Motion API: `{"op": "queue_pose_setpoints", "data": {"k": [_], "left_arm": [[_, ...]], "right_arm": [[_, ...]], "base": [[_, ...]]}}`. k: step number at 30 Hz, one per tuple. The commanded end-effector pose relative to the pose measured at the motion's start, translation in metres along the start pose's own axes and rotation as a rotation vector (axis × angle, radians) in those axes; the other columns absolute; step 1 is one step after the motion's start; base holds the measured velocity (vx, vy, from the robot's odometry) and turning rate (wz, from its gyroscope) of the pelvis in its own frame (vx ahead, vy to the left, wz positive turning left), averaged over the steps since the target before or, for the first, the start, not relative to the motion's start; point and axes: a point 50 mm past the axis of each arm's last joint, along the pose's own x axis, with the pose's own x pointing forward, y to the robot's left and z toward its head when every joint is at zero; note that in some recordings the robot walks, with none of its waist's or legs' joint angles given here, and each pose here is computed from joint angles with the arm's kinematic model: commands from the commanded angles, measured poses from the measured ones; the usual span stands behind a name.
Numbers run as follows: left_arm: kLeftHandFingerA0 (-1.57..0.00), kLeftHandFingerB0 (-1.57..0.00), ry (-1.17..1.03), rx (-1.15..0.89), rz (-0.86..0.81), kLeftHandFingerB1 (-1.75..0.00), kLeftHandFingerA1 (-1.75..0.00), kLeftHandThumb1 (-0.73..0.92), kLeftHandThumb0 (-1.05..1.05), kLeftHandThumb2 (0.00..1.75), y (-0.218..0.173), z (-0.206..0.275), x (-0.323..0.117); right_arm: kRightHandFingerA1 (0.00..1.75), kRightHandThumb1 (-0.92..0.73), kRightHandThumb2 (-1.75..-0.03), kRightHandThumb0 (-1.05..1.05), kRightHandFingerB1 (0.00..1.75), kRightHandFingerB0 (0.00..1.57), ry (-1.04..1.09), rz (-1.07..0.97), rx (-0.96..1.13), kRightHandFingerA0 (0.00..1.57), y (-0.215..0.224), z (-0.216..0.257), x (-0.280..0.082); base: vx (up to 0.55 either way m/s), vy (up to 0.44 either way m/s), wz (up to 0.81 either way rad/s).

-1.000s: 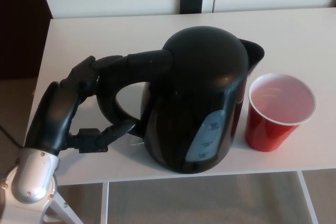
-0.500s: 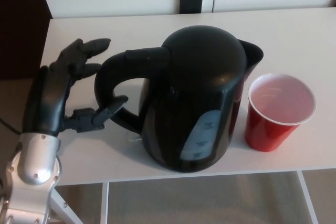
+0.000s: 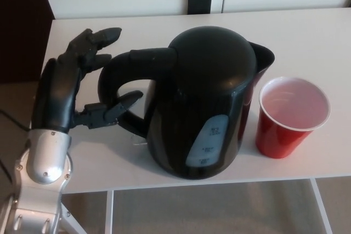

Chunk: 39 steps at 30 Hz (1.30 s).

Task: The robot walk towards a table in front and uses its left hand to pick up the pot from the base and pour water to the cup on the right hand side

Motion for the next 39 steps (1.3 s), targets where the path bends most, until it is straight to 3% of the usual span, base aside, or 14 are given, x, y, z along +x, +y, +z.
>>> {"op": "queue_pose_setpoints", "data": {"k": [1,3,7,8,9,13,21,22,27,28,29,32,33,39], "left_arm": [[-0.50,-0.43,0.024,-0.014,-0.042,-0.36,-0.40,0.42,-0.53,0.54,-0.005,0.003,0.001],[-0.48,-0.41,0.033,-0.024,-0.054,-0.37,-0.41,0.39,-0.55,0.55,-0.007,0.004,0.001],[-0.49,-0.41,0.009,-0.017,-0.099,-0.36,-0.41,0.41,-0.54,0.55,-0.010,0.009,0.001],[-0.48,-0.40,0.006,-0.006,-0.115,-0.36,-0.41,0.41,-0.55,0.55,-0.011,0.009,0.002],[-0.41,-0.35,0.009,0.016,-0.145,-0.42,-0.45,0.41,-0.61,0.71,-0.011,0.010,0.003],[-0.49,-0.41,0.012,0.076,-0.205,-0.34,-0.37,0.45,-0.50,0.54,-0.013,0.014,0.007],[-0.51,-0.36,0.065,0.125,-0.251,-0.41,-0.47,0.39,-0.55,0.68,-0.013,0.015,0.018],[-0.94,-0.41,0.111,0.128,-0.273,-0.34,-0.49,0.58,-0.29,0.58,-0.012,0.010,0.025],[-1.09,-0.45,0.212,0.153,-0.308,-0.35,-0.52,0.69,-0.24,0.61,-0.008,0.002,0.041],[-1.14,-0.68,0.247,0.095,-0.327,-0.43,-1.08,0.78,-0.09,0.63,-0.003,-0.002,0.048],[-1.10,-0.74,0.265,0.050,-0.337,-0.47,-1.27,0.79,-0.06,0.65,-0.001,-0.004,0.052],[-1.04,-0.88,0.257,-0.066,-0.352,-0.63,-1.36,0.82,-0.03,0.65,0.000,-0.008,0.056],[-1.04,-0.92,0.274,-0.174,-0.336,-1.02,-1.29,0.72,0.06,0.79,0.000,-0.012,0.056],[-1.02,-0.90,0.303,-0.264,-0.326,-1.10,-1.34,0.70,0.03,0.84,-0.001,-0.016,0.057]], "right_arm": [[0.72,-0.27,-0.57,-0.62,0.65,0.70,-0.002,-0.021,-0.016,0.95,-0.007,0.004,-0.001],[0.77,-0.19,-0.75,-0.63,0.70,0.66,-0.001,-0.025,-0.017,0.93,-0.007,0.004,0.000],[0.74,-0.29,-0.58,-0.63,0.65,0.69,-0.011,-0.019,-0.014,0.96,-0.007,0.005,-0.001],[0.79,-0.20,-0.77,-0.65,0.70,0.65,-0.013,-0.015,-0.011,0.92,-0.007,0.005,-0.001],[0.73,-0.29,-0.60,-0.62,0.67,0.67,-0.016,-0.011,-0.008,0.95,-0.007,0.005,-0.001],[0.73,-0.30,-0.60,-0.65,0.67,0.68,-0.020,-0.016,-0.014,0.96,-0.007,0.005,-0.001],[0.72,-0.28,-0.60,-0.63,0.67,0.69,-0.022,-0.019,-0.013,0.96,-0.005,0.007,0.001],[0.79,-0.19,-0.78,-0.63,0.71,0.67,-0.023,-0.020,-0.007,0.94,-0.004,0.008,0.001],[0.73,-0.29,-0.62,-0.59,0.66,0.69,-0.025,-0.024,-0.008,0.96,-0.003,0.009,0.002],[0.74,-0.29,-0.61,-0.63,0.66,0.69,-0.028,-0.021,-0.018,0.96,-0.003,0.011,0.003],[0.79,-0.20,-0.78,-0.64,0.71,0.67,-0.030,-0.020,-0.023,0.94,-0.002,0.013,0.004],[0.73,-0.30,-0.61,-0.64,0.66,0.68,-0.034,-0.016,-0.024,0.96,-0.002,0.013,0.004],[0.73,-0.32,-0.64,-0.62,0.67,0.68,-0.033,-0.013,-0.019,0.94,-0.003,0.013,0.004],[0.72,-0.33,-0.64,-0.66,0.67,0.67,-0.043,-0.008,-0.027,0.92,-0.004,0.015,0.003]], "base": [[0.00,0.000,0.00],[0.00,0.000,0.00],[0.00,0.000,0.00],[0.00,0.000,0.00],[0.00,0.000,0.00],[0.00,0.000,0.00],[0.00,0.000,0.00],[0.00,0.000,0.00],[0.00,0.000,0.00],[0.00,0.000,0.00],[0.00,0.000,0.00],[0.00,0.000,0.00],[0.00,0.000,0.00],[0.00,0.000,0.00]]}}
